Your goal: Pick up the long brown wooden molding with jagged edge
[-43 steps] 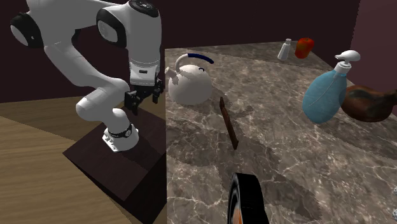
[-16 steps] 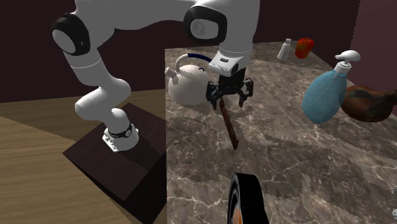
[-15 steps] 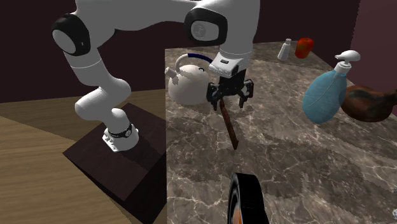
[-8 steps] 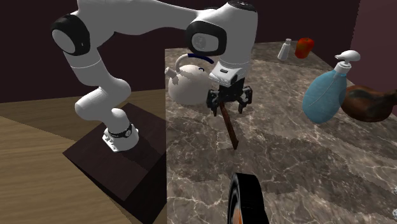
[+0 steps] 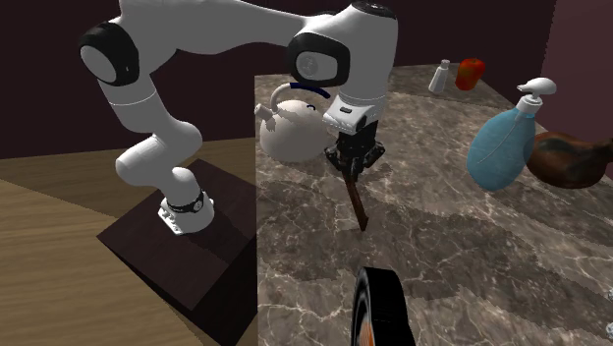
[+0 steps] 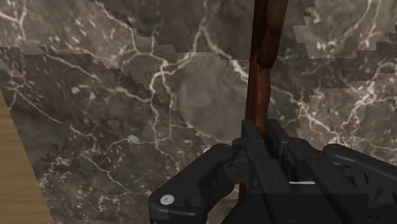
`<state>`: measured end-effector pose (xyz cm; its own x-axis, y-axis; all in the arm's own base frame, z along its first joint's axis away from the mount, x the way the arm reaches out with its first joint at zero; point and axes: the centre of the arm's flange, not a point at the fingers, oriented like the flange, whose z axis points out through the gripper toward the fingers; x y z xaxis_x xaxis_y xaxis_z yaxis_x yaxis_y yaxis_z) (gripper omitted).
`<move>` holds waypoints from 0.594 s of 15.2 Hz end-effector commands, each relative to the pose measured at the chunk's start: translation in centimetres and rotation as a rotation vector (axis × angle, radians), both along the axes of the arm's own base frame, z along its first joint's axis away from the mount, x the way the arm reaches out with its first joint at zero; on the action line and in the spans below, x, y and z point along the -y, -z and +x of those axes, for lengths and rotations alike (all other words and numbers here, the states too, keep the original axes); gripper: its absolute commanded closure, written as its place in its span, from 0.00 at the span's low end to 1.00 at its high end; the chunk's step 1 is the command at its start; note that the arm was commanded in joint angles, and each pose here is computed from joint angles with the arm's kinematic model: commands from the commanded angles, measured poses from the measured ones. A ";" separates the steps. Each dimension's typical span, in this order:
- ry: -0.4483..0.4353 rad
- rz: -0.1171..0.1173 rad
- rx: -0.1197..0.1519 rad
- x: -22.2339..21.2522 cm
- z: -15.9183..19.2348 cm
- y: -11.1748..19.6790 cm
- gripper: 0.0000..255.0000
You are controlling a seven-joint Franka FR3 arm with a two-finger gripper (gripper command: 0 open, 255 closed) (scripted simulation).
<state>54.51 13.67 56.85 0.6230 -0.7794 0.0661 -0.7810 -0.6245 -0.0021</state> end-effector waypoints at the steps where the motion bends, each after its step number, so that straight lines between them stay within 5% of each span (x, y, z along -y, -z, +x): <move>1: 0.000 0.000 0.000 0.0 0.0 0.0 1.00; 9: 0.000 0.000 0.000 0.0 0.0 -3.7 1.00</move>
<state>54.47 13.76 60.01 0.6231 -0.7793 0.0660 -0.7810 -0.6246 -0.0021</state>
